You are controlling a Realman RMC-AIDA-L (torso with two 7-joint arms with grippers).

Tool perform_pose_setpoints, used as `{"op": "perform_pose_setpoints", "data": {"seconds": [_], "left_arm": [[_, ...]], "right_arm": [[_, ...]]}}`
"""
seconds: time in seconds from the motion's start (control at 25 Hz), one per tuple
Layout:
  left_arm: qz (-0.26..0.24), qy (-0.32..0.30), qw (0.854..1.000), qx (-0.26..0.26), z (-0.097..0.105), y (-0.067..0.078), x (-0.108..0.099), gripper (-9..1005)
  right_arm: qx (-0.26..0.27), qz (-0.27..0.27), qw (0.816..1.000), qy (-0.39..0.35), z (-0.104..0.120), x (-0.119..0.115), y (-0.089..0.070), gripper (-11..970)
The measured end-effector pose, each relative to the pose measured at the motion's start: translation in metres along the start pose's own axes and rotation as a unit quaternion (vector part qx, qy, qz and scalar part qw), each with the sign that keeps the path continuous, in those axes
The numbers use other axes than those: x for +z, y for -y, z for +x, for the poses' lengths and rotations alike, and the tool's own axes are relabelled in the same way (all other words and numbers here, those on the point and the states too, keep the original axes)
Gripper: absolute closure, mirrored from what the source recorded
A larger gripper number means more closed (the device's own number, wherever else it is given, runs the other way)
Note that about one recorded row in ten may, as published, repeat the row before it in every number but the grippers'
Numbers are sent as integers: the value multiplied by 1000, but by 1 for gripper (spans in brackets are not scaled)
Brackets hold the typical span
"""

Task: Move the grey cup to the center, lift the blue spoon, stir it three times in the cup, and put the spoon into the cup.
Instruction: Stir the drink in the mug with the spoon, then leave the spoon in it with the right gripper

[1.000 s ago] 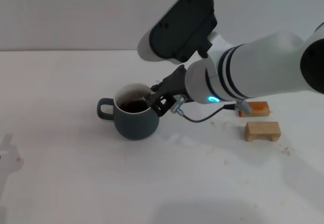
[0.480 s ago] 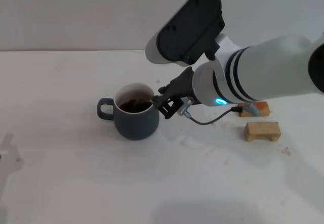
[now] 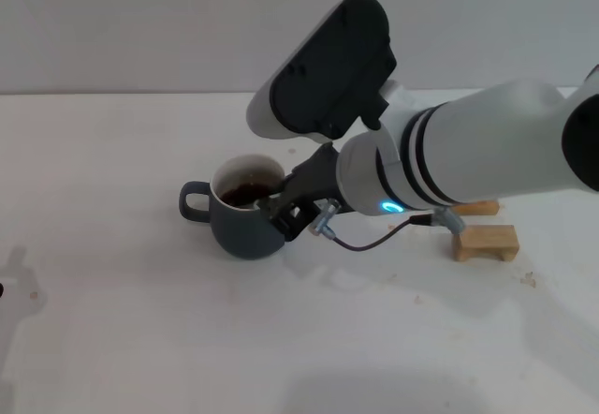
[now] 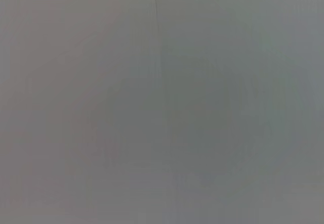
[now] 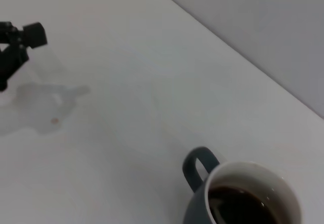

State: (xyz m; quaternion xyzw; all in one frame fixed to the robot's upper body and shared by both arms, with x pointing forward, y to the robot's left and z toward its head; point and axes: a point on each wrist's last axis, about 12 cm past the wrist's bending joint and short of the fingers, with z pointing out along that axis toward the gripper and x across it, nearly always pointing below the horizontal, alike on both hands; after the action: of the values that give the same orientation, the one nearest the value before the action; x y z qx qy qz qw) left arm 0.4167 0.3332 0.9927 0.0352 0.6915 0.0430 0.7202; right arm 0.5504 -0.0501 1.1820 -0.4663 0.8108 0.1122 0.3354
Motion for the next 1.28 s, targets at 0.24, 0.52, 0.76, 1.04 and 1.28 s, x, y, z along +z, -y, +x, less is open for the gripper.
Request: {"op": "perform_pose_setpoints", "data": {"seconds": [0.24, 0.52, 0.76, 1.04, 1.28], "left_arm": [[-1, 1, 1000, 1, 0, -1, 1, 998], [0, 2, 1000, 2, -1, 0, 2, 998], [0, 1, 1000, 2, 0, 0, 2, 998], [0, 0, 1000, 2, 0, 0, 2, 998], [3, 0, 1000, 1, 0, 1, 2, 998]], "right_arm": [[-6, 3, 1000, 4, -5, 6, 2, 764], [-15, 16, 1000, 7, -8, 11, 11, 761], [-18, 35, 999, 5, -7, 10, 19, 759], [-8, 32, 999, -11, 0, 5, 19, 756], [-7, 18, 1000, -6, 2, -1, 9, 754]]}}
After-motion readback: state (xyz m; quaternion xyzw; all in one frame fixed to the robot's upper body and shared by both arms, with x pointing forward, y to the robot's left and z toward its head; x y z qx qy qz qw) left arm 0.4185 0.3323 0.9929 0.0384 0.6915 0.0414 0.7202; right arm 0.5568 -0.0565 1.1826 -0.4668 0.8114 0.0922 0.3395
